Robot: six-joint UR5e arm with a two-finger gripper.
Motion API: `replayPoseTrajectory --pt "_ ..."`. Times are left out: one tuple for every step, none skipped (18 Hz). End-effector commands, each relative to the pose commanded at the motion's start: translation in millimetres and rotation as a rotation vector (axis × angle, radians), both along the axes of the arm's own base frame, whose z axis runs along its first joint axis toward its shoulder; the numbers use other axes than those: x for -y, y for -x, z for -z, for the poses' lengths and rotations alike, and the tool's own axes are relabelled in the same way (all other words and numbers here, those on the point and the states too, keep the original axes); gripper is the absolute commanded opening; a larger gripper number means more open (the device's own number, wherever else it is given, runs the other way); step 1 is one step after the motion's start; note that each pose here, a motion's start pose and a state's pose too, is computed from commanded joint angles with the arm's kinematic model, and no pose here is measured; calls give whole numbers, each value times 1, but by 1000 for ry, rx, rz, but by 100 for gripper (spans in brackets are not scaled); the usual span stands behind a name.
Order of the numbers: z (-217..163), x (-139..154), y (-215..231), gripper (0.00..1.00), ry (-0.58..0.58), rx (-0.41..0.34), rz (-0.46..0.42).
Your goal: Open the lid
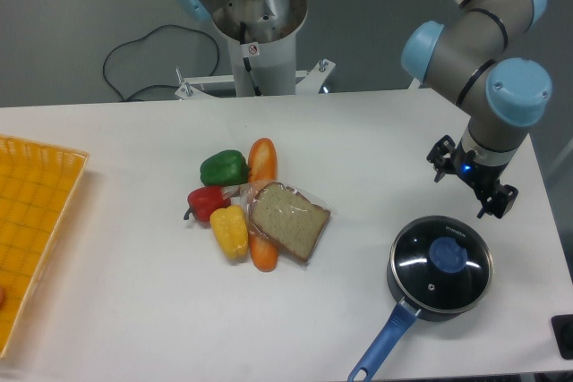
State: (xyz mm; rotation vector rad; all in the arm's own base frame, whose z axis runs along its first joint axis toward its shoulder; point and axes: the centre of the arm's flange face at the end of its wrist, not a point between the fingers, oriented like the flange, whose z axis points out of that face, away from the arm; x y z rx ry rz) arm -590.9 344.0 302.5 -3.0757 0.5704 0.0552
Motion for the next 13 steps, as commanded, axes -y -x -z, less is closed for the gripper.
replayPoseTrajectory --pt "2 0 0 100 1 3 0" --pt "1 0 0 100 1 3 0" --pt "1 0 0 100 3 2 4" --pt "1 0 0 100 1 1 8" --pt "1 -1 -1 100 1 1 6" --pt "1 -2 -1 100 1 1 8" --pt "0 -5 -2 100 0 0 8" --pt "-2 -7 -4 100 -3 -2 9" --pt "-4 -14 -8 100 -3 -7 18" --pt "-6 -16 -10 100 -3 -9 23" --pt "-6 -17 -10 100 -7 -10 26" --pt "-8 -19 -10 100 -11 -14 29" --pt "-8 -20 -9 100 -14 -15 28"
